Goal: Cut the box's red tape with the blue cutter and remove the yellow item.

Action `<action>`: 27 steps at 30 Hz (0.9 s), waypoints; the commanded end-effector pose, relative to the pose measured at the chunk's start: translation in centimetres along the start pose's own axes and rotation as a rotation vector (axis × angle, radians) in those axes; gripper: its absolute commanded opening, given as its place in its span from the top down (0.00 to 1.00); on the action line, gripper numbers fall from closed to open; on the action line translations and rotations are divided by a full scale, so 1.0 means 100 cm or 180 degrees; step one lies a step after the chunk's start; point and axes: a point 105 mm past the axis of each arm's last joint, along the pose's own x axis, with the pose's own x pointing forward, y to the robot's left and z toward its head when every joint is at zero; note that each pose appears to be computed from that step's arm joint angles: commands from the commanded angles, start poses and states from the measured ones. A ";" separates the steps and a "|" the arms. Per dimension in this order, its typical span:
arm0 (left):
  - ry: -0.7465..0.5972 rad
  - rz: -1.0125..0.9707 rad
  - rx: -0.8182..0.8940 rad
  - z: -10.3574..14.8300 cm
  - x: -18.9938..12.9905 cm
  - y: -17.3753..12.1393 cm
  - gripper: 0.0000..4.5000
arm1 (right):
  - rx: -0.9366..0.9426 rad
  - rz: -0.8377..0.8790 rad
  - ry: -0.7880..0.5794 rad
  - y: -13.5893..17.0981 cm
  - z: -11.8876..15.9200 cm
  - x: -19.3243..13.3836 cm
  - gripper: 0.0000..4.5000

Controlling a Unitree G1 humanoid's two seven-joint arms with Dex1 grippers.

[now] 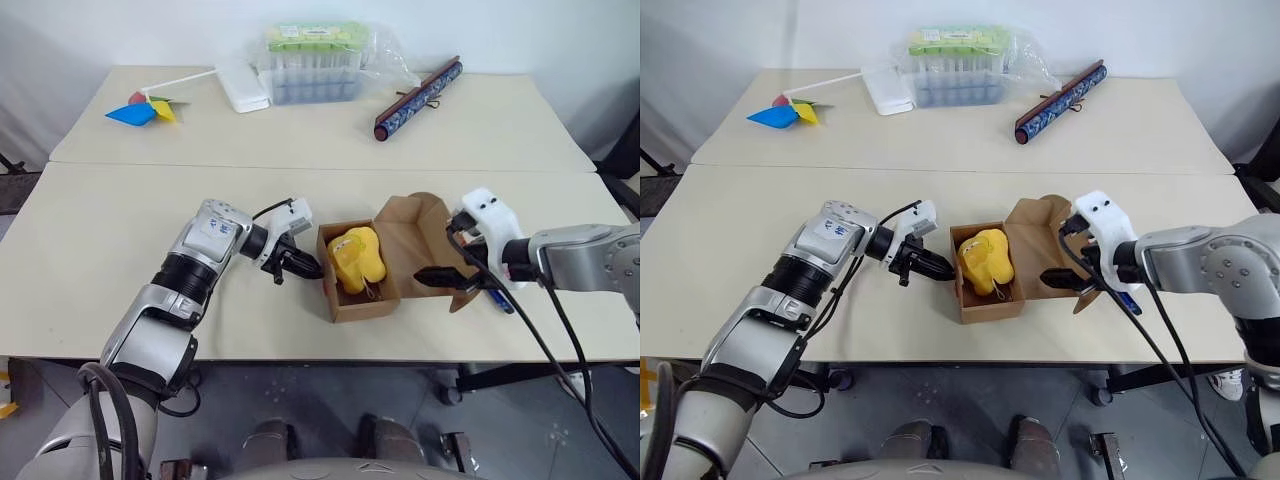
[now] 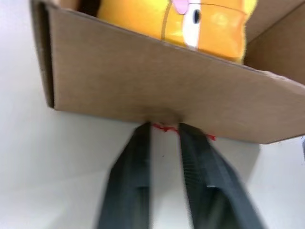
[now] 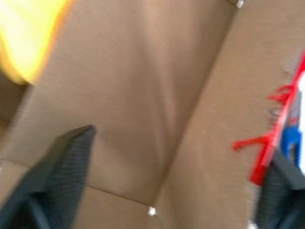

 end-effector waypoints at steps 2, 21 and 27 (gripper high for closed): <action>-0.0131 -0.0003 0.0080 0.014 -0.011 -0.001 0.44 | -0.0255 -0.0158 -0.0047 -0.004 0.010 -0.023 0.00; -0.0337 0.0249 0.0361 0.043 -0.084 -0.002 0.01 | -0.0732 -0.0345 -0.0489 -0.018 0.031 -0.086 0.00; -0.0449 -0.0152 0.1064 0.091 -0.070 -0.035 0.01 | -0.1026 0.0146 -0.0861 0.008 0.029 -0.105 0.00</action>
